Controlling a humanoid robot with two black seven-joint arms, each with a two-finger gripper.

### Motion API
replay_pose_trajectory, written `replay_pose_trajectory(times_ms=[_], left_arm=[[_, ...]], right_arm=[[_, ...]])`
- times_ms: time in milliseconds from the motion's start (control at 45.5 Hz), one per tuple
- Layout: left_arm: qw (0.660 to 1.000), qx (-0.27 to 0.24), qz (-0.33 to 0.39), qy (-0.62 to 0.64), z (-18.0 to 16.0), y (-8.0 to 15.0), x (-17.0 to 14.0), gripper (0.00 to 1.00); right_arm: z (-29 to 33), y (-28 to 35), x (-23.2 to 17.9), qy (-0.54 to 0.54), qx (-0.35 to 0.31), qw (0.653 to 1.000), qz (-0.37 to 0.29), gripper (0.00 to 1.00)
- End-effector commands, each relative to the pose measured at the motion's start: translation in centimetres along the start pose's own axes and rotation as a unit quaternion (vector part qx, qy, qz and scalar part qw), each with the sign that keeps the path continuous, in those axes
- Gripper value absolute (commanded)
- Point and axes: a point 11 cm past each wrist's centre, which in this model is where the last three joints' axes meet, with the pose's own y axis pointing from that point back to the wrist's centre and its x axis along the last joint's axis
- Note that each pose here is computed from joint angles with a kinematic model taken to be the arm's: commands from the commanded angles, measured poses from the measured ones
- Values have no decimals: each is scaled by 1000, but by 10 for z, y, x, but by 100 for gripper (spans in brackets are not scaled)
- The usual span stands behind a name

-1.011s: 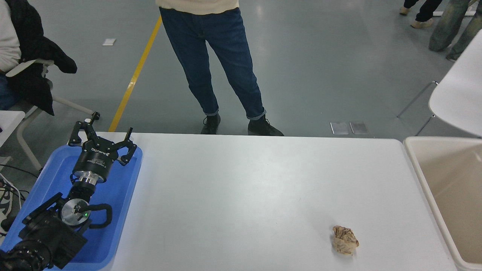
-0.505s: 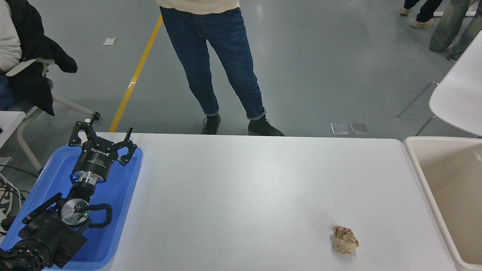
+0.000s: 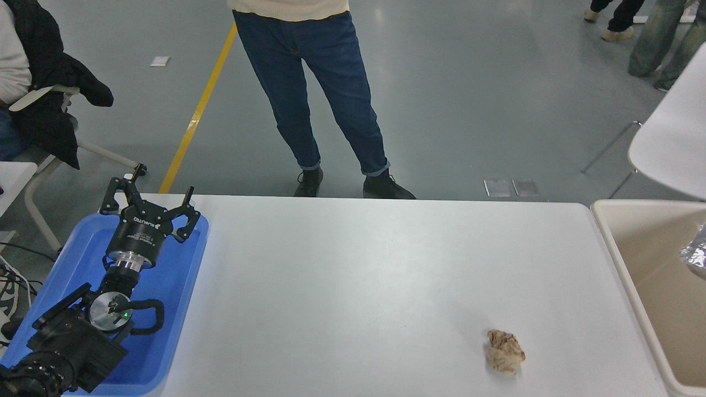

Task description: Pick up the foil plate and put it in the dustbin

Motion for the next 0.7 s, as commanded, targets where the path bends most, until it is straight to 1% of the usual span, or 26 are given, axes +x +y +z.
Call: replay_pose_trajectory(times_ms=[0, 220, 352, 549, 615, 637, 659, 681], left_arm=[[1000, 0, 0, 0, 0, 0, 0, 100], [1000, 0, 0, 0, 0, 0, 0, 100], [1000, 0, 0, 0, 0, 0, 0, 100], [1000, -1, 0, 0, 0, 0, 0, 100], [1000, 0, 0, 0, 0, 0, 0, 100], [1000, 0, 0, 0, 0, 0, 0, 100], [1000, 0, 0, 0, 0, 0, 0, 100], [1000, 0, 0, 0, 0, 0, 0, 100]], right_arm=[[-6, -17, -29, 18, -20, 999, 42, 0], [-2, -21, -31, -4, -45, 997, 69, 0], [0, -22, -41, 1, -55, 996, 66, 0], [-2, -22, -42, 1, -57, 996, 66, 0], [2, -22, -40, 5, -60, 996, 71, 55], [3, -21, -38, 4, -61, 995, 76, 69], [3, -21, -37, 5, -60, 995, 82, 78], [3, -21, -35, 4, -61, 994, 87, 82]])
